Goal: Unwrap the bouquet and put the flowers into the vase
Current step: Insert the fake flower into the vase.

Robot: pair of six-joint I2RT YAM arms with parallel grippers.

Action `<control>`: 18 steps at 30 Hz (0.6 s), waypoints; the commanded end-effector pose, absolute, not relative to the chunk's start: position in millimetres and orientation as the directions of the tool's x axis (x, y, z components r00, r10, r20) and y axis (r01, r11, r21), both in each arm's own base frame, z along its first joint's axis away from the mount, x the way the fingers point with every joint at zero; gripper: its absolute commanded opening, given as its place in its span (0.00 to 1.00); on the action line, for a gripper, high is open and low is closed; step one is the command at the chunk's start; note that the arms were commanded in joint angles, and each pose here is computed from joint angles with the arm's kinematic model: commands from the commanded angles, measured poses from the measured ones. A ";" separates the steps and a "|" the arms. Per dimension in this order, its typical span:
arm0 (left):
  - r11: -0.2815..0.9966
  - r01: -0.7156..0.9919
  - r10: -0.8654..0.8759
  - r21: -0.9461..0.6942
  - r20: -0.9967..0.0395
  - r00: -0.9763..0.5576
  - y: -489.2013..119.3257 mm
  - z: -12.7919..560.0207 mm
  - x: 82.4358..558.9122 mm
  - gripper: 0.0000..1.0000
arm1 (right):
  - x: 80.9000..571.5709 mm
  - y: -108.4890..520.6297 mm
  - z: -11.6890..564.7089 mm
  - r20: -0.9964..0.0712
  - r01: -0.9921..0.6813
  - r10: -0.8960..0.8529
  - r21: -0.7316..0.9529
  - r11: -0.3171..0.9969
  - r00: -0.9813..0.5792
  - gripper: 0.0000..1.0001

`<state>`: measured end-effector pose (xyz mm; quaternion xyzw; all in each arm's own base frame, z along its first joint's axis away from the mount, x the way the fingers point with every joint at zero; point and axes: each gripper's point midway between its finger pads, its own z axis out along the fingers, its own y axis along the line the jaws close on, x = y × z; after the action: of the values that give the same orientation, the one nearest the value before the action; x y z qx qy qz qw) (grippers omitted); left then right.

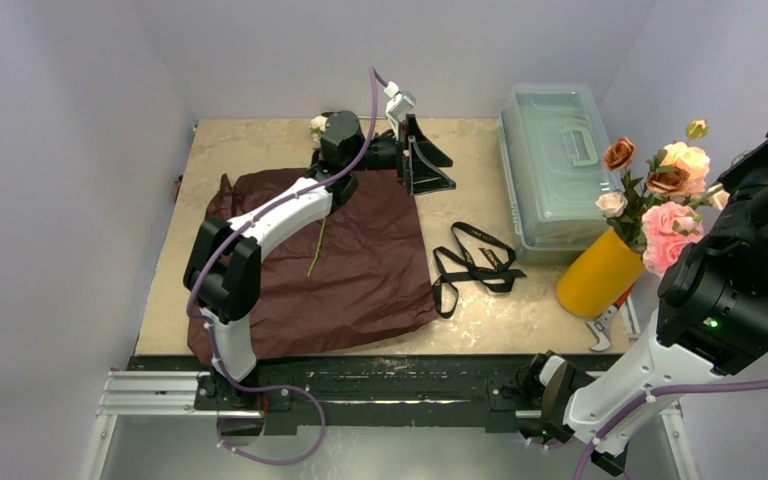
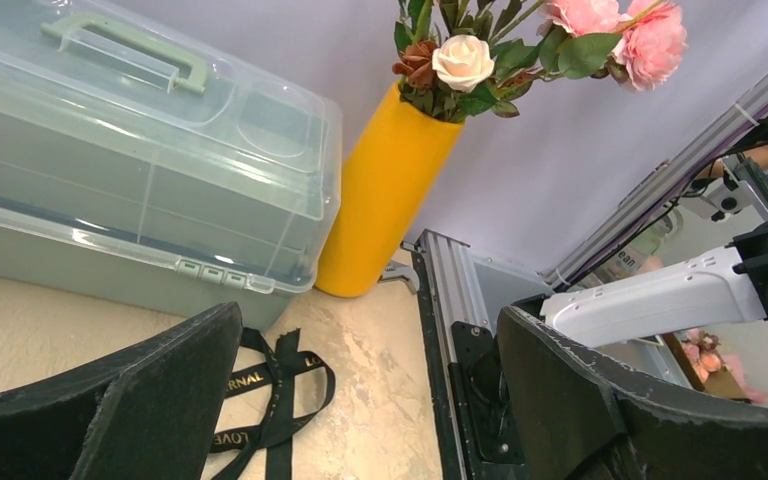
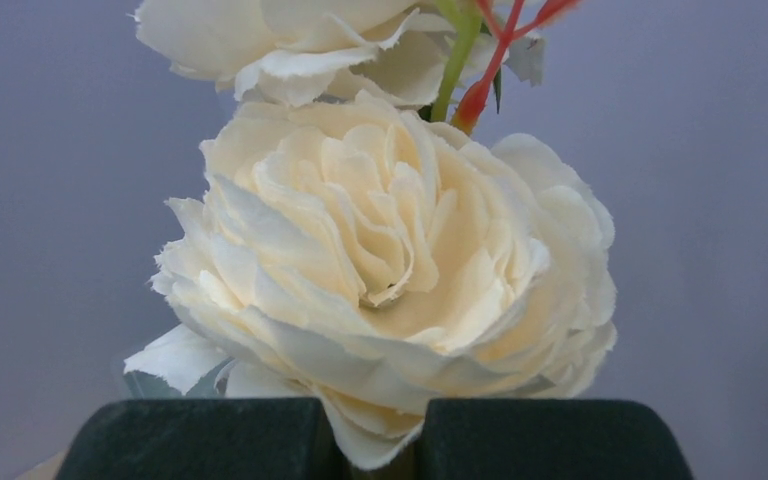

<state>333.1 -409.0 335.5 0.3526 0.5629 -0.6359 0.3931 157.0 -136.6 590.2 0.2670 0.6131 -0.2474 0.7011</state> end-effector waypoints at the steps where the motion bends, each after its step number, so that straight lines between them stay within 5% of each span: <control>1: -0.071 0.925 -0.126 -0.373 -0.917 -0.379 -409.1 352.3 326.6 1.00 | 162.7 -148.8 555.7 -0.999 0.704 0.043 0.025 0.709 -0.007 0.00; 6: -0.079 0.926 -0.122 -0.370 -0.918 -0.377 -410.8 351.9 325.0 1.00 | 179.5 -155.7 539.7 -0.994 0.699 0.108 0.067 0.712 -0.015 0.00; 18: -0.080 0.924 -0.115 -0.374 -0.917 -0.381 -414.5 347.9 326.5 1.00 | 158.3 -126.0 606.7 -0.987 0.631 -0.051 0.057 0.774 0.151 0.00</control>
<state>329.9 -412.2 332.4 0.3589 0.5631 -0.6333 0.3912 167.4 -136.6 597.0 0.2588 0.6097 -0.2340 0.7117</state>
